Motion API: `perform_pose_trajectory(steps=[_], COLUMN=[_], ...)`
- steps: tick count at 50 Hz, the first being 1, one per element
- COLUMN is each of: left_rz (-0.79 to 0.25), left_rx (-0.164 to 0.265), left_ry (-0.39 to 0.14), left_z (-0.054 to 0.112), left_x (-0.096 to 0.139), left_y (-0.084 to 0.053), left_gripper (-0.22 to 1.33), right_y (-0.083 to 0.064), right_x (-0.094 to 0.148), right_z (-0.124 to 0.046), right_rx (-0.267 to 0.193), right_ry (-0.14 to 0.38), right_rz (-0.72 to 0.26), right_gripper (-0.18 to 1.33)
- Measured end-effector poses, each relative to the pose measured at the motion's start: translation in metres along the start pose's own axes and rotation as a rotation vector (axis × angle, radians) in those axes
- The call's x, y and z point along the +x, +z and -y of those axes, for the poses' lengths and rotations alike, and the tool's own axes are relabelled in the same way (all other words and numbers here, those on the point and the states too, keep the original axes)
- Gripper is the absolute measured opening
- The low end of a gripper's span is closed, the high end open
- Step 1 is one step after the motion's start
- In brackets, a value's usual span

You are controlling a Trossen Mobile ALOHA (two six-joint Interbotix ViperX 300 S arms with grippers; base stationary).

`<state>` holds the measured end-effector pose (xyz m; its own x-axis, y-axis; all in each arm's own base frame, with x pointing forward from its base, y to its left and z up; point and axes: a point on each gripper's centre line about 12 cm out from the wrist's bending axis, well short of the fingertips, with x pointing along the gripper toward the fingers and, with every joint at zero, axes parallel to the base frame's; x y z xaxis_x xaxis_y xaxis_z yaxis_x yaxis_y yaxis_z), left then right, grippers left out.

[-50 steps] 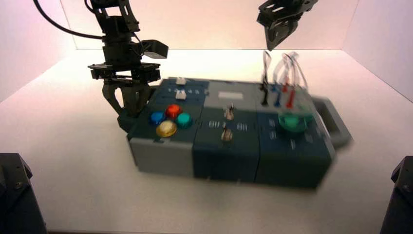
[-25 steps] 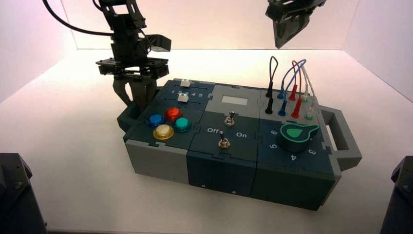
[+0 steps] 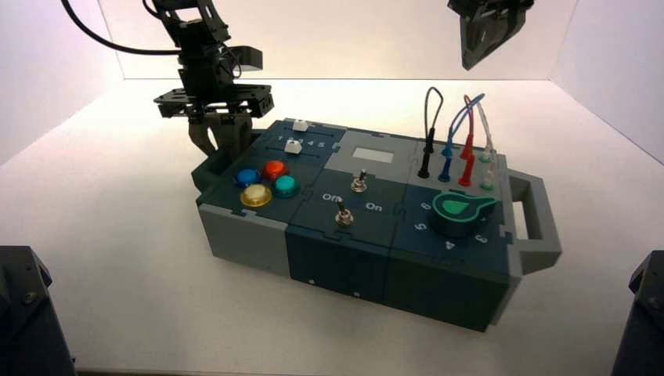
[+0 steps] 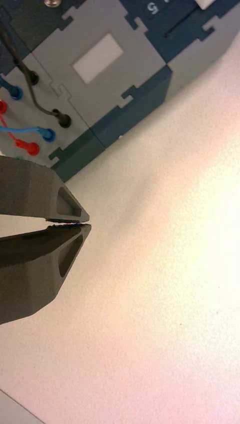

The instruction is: Rotate the box counterclockwise.

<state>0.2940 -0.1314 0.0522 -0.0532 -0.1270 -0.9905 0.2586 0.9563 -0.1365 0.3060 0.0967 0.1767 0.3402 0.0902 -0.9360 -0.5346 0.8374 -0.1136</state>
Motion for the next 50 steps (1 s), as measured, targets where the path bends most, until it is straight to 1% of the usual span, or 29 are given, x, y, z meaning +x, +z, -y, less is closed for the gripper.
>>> perform_pose_trajectory(steps=[4, 10, 11, 12, 13, 14, 16, 17, 18, 21, 23, 24, 25, 27, 28, 31, 35, 40, 42, 43, 44, 45, 47, 48, 50], left_rz=[0.022, 0.044, 0.047, 0.047, 0.052, 0.052, 0.061, 0.061, 0.070, 0.085, 0.103, 0.106, 0.116, 0.124, 0.124, 0.135, 0.135, 0.128, 0.127, 0.125, 0.124, 0.117, 0.119, 0.115, 0.109], left_rx=[-0.038, -0.089, -0.110, -0.110, -0.138, -0.141, -0.177, -0.177, -0.201, -0.229, -0.263, -0.265, -0.281, -0.298, -0.298, -0.317, -0.307, -0.294, -0.292, -0.295, -0.298, -0.303, -0.304, -0.306, -0.302], left_ry=[-0.007, -0.020, -0.027, -0.027, -0.039, -0.041, -0.058, -0.058, -0.071, -0.083, -0.097, -0.098, -0.105, -0.113, -0.113, -0.122, -0.125, -0.127, -0.128, -0.129, -0.131, -0.135, -0.135, -0.138, -0.139], left_z=[-0.009, -0.021, -0.025, -0.025, -0.028, -0.029, -0.033, -0.033, -0.035, -0.038, -0.041, -0.041, -0.042, -0.044, -0.044, -0.045, -0.046, -0.046, -0.047, -0.047, -0.047, -0.047, -0.047, -0.047, -0.047], left_x=[-0.002, -0.003, -0.003, -0.003, -0.003, -0.003, -0.003, -0.003, -0.003, -0.003, -0.004, -0.004, -0.005, -0.005, -0.005, -0.005, -0.005, -0.005, -0.005, -0.005, -0.005, -0.006, -0.006, -0.007, -0.007], left_y=[0.008, 0.016, 0.017, 0.017, 0.019, 0.019, 0.021, 0.021, 0.023, 0.025, 0.028, 0.029, 0.031, 0.033, 0.033, 0.037, 0.037, 0.037, 0.037, 0.037, 0.038, 0.037, 0.038, 0.038, 0.038], left_gripper=[0.48, 0.48, 0.49, 0.49, 0.49, 0.49, 0.49, 0.49, 0.49, 0.49, 0.49, 0.49, 0.48, 0.48, 0.48, 0.48, 0.43, 0.43, 0.45, 0.47, 0.52, 0.70, 0.72, 0.80, 0.80], right_y=[-0.004, -0.007, -0.007, -0.007, -0.008, -0.008, -0.010, -0.009, -0.010, -0.012, -0.013, -0.014, -0.015, -0.018, -0.018, -0.020, -0.024, -0.024, -0.024, -0.024, -0.024, -0.023, -0.024, -0.023, -0.023], right_x=[0.001, -0.001, -0.003, -0.003, -0.004, -0.004, -0.006, -0.007, -0.009, -0.009, -0.010, -0.010, -0.009, -0.009, -0.009, -0.008, -0.007, -0.009, -0.010, -0.010, -0.011, -0.014, -0.014, -0.015, -0.019], right_z=[-0.001, -0.002, -0.002, -0.002, -0.002, -0.002, -0.002, -0.002, -0.002, -0.003, -0.003, -0.003, -0.004, -0.004, -0.004, -0.005, -0.006, -0.006, -0.006, -0.006, -0.006, -0.006, -0.006, -0.006, -0.006], right_rx=[0.007, 0.011, 0.012, 0.012, 0.012, 0.012, 0.012, 0.014, 0.014, 0.015, 0.015, 0.014, 0.014, 0.014, 0.016, 0.015, 0.016, 0.014, 0.014, 0.014, 0.015, 0.015, 0.014, 0.014, 0.015], right_ry=[0.001, 0.000, 0.000, 0.000, -0.001, -0.001, -0.004, -0.004, -0.005, -0.004, -0.004, -0.005, -0.005, -0.003, -0.002, -0.001, 0.000, -0.003, -0.005, -0.005, -0.005, -0.007, -0.008, -0.010, -0.012], right_rz=[-0.006, -0.002, 0.003, 0.003, 0.005, 0.008, 0.012, 0.015, 0.018, 0.018, 0.018, 0.016, 0.015, 0.009, 0.009, 0.005, 0.001, 0.012, 0.016, 0.016, 0.019, 0.030, 0.028, 0.034, 0.047], right_gripper=[-0.06, -0.06, -0.06, -0.06, -0.06, -0.06, -0.06, -0.06, -0.06, -0.06, -0.06, -0.06, -0.06, -0.06, -0.06, -0.06, -0.06, -0.05, -0.03, -0.01, 0.01, 0.05, 0.05, 0.07, 0.06])
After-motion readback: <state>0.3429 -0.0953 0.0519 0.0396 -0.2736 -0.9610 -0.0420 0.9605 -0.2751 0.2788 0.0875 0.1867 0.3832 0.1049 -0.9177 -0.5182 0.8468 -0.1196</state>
